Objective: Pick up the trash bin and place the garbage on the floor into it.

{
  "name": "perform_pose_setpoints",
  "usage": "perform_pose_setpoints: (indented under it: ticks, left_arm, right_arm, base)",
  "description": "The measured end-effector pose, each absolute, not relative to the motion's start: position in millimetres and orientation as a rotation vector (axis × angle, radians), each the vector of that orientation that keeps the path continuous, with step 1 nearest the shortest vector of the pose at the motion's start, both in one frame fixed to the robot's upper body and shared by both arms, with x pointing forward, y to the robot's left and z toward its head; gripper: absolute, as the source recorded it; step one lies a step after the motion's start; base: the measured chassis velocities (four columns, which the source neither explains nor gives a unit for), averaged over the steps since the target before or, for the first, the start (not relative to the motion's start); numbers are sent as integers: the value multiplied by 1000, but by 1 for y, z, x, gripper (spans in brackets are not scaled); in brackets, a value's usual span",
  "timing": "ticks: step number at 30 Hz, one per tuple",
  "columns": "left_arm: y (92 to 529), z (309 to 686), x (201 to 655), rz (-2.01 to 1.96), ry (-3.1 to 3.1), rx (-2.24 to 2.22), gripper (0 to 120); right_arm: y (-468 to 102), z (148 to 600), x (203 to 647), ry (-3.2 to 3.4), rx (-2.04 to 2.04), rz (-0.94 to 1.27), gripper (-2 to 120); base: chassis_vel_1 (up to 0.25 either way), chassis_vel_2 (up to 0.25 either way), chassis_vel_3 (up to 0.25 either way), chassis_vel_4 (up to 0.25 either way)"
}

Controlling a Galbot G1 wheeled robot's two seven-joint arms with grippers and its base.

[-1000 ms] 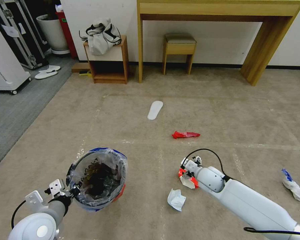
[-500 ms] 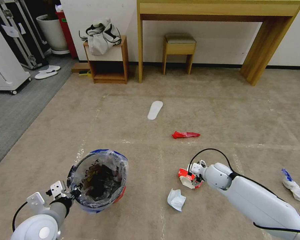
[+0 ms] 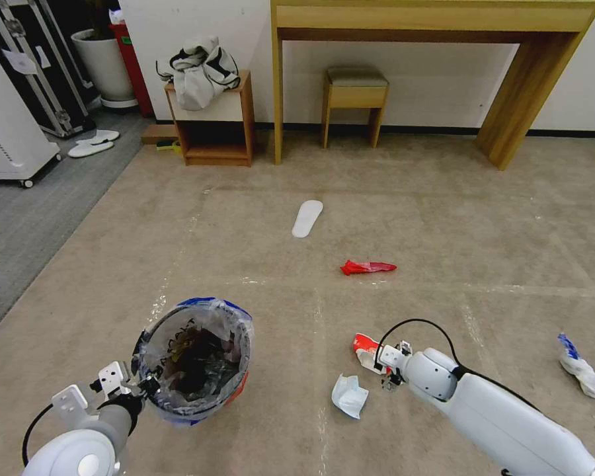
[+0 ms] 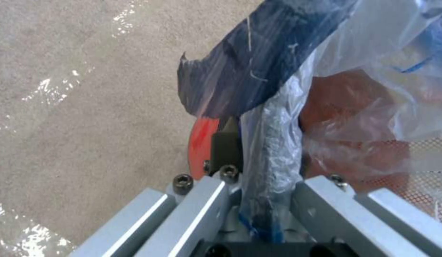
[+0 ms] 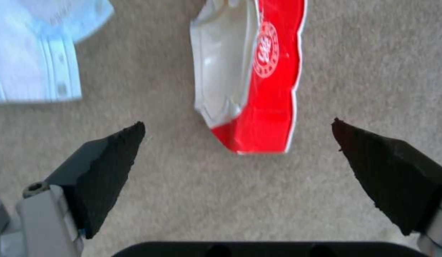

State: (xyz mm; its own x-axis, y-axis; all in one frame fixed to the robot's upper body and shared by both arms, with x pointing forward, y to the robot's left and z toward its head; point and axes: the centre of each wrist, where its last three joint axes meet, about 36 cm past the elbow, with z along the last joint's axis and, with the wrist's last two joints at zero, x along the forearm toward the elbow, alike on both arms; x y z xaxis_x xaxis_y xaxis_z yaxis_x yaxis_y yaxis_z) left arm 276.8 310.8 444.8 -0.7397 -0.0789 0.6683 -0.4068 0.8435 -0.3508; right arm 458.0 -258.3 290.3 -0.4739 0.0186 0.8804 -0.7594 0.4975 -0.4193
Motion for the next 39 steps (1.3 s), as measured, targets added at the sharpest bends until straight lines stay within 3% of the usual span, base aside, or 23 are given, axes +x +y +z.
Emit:
perform_pose_setpoints:
  ticks: [7,9,16,18,25,30,35,39]
  left_arm:
    - [311,445,276,640,-2347,353,0]
    - [311,444,276,640,-2348,352,0]
    - [312,445,275,637,-2350,351,0]
    - [313,446,274,636,-2352,352,0]
    - [313,446,273,637,-2353,349,0]
    - [314,446,273,636,-2354,349,0]
    - [314,445,275,637,-2351,349,0]
    - [313,444,275,641,-2349,347,0]
  right_arm:
    - [-248,278,459,-1867,573,1033,95]
    - [-245,271,462,-1876,545,1050,83]
    - [-239,257,468,-1938,533,1058,63]
    - [-235,250,469,-1956,527,1056,51]
    - [-229,232,473,-1982,520,1041,28]
    - [-228,226,472,-1987,516,1039,20]
    - [-233,221,469,-1993,508,1041,1]
    - [-239,218,466,-2003,502,1043,0]
  base:
    - [0,0,0,0]
    - [0,0,0,0]
    - [0,0,0,0]
    - [0,0,0,0]
    - [0,0,0,0]
    - [0,0,0,0]
    - [0,0,0,0]
    - [0,0,0,0]
